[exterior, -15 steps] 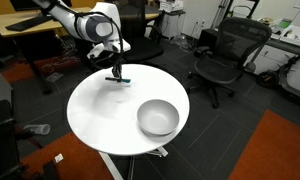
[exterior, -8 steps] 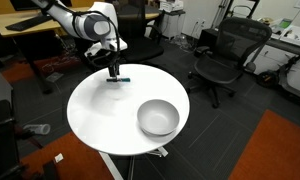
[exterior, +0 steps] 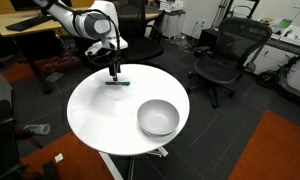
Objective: Put the marker on the table
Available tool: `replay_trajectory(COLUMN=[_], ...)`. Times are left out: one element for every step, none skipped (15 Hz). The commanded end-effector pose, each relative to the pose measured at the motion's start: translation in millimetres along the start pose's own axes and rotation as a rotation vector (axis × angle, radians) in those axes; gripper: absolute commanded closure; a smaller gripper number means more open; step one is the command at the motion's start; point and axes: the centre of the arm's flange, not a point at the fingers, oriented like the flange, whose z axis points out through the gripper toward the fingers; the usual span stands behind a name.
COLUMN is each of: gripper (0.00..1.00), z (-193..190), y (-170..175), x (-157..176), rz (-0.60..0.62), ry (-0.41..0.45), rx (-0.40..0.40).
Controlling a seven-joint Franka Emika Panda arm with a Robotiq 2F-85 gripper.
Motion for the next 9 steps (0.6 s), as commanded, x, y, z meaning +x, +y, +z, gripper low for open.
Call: replay_trajectory(gripper=[0.00, 0.00, 0.00, 0.00, 0.00, 0.00, 0.00, 0.00, 0.00], z=[-29.0, -36.2, -41.7, -49.4, -56.1, -61.7, -67.0, -50.8, -56.4], y=[28.5, 39.7, 47.4, 55.0, 62.7, 69.6, 75.4, 58.4, 63.7], x=[25.9, 36.8, 46.5, 54.0, 61.1, 66.7, 71.1, 75.6, 80.1], rz=[0.089, 0.105, 0.121, 0.138, 0.156, 0.166, 0.177, 0.150, 0.160], ry=[0.019, 0.024, 0.030, 0.036, 0.043, 0.045, 0.050, 0.052, 0.055], rx=[0.030, 0.041, 0.048, 0.057, 0.064, 0.074, 0.081, 0.049, 0.055])
